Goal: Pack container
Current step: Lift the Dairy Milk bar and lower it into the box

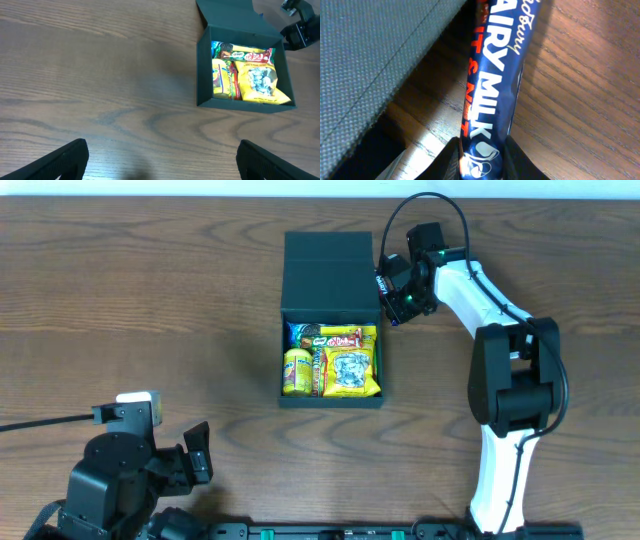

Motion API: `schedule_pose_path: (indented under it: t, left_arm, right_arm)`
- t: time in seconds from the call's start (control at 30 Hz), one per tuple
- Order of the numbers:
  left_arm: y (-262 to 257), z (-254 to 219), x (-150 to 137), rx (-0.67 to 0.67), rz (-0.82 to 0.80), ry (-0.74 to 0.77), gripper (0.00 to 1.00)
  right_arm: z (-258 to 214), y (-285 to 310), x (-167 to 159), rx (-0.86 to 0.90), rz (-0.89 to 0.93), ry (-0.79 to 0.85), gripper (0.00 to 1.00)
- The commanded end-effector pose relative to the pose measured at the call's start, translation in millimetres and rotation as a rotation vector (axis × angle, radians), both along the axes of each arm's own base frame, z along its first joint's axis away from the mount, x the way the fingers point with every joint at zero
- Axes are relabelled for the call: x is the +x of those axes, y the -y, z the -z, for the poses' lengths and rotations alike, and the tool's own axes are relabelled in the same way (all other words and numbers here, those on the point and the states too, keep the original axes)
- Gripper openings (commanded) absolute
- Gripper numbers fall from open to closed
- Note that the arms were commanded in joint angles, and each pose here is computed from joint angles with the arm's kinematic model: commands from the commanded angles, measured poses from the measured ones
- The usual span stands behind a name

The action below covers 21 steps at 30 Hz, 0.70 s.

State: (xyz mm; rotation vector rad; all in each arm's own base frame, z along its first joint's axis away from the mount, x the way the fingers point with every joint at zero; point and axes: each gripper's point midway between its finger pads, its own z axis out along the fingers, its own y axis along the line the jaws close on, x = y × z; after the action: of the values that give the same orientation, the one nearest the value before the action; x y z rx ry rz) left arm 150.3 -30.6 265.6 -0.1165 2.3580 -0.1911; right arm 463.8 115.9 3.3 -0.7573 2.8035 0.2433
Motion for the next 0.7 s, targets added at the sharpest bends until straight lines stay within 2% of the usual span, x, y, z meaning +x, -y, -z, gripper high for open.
schedule_pose_path:
  t: [0.0,0.2,0.43,0.67]
  left_arm:
    - [0.4,-0.3,-0.8,0.001,0.009,0.002,0.95]
    - [0.4,-0.3,-0.8,0.004,0.011,0.002,0.95]
    - [0.2,0.3,-1.4,0.005,0.012,-0.001,0.95]
    - [0.3,0.3,-1.4,0.015,0.022,0.0,0.95]
  right_arm:
    - [11.8,-0.4,-6.4,-0.01,-0.004,-0.034,0.22]
    - [-17.3,-1.2,-0.5,-0.001,-0.003,0.015,0.21]
    - [-88.8,-4.1,6.4,0.018,-0.03,0.157,0.2]
    - [-156.3,-24.3,-15.9,-0.001,-0.218,0.289,0.15]
